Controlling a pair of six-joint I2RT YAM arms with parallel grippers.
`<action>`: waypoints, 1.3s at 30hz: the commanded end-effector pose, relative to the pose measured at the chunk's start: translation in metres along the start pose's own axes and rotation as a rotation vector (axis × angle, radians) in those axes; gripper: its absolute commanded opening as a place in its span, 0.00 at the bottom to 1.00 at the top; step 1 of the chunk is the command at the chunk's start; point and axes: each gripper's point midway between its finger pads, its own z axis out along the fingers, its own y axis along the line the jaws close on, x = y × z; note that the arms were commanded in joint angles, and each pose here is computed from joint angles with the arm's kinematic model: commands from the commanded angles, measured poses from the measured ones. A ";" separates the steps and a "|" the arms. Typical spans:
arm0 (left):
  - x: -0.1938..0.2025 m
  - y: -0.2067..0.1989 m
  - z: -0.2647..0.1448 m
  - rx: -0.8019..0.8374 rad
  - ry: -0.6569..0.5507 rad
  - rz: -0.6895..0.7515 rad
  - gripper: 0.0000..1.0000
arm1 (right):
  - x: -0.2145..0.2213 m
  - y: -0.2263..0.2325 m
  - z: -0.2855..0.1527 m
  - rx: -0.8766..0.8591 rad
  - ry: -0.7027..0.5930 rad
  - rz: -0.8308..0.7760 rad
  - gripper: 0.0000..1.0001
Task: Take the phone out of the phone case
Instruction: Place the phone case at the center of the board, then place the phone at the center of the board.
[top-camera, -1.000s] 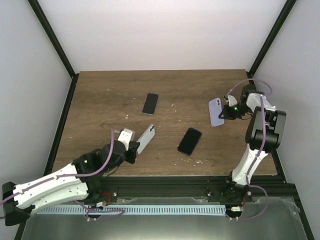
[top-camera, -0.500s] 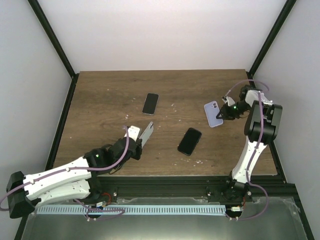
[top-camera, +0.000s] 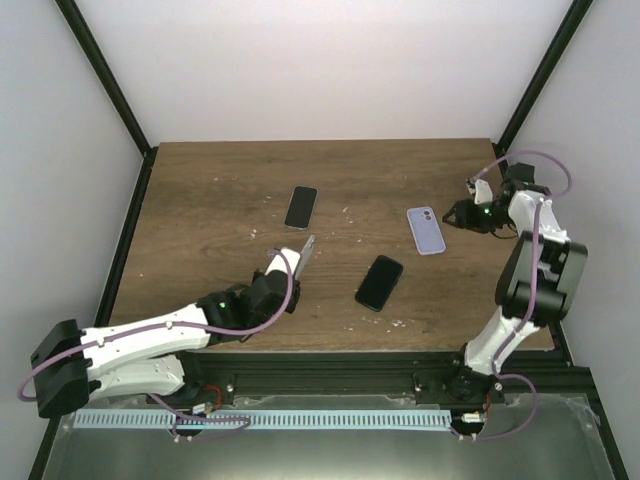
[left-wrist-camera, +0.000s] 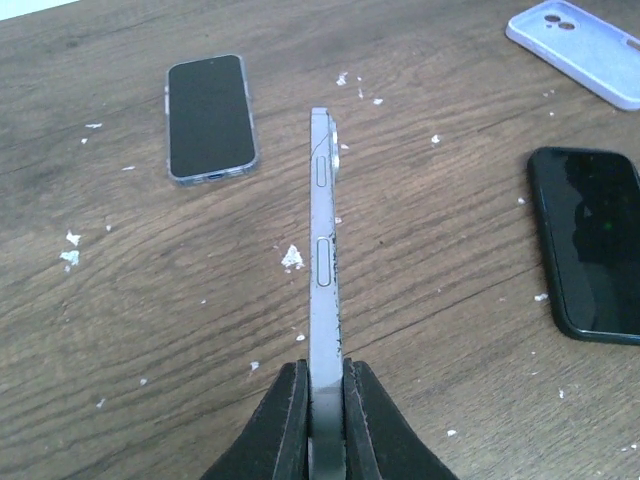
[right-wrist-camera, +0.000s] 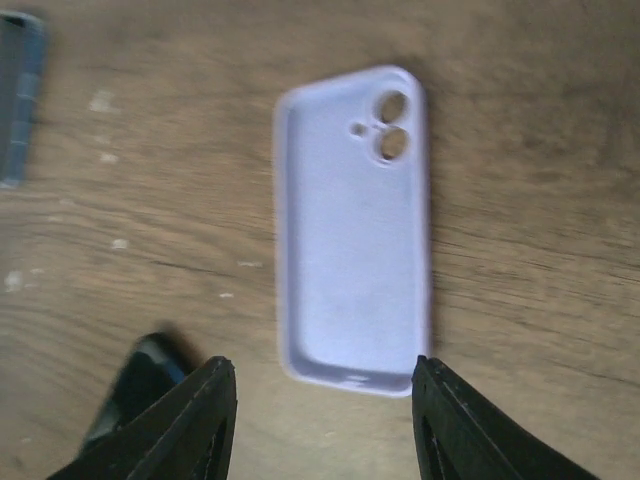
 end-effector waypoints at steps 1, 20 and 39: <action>-0.042 -0.019 0.001 0.011 -0.140 0.009 0.00 | -0.016 0.061 -0.044 -0.149 -0.182 -0.054 0.49; -0.094 -0.036 0.023 -0.285 -0.281 0.260 0.00 | -0.005 0.261 -0.049 -0.699 -0.175 -0.313 0.59; -0.118 -0.082 0.013 -0.641 -0.401 0.717 0.00 | 0.023 0.325 -0.026 -0.834 -0.011 -0.257 0.58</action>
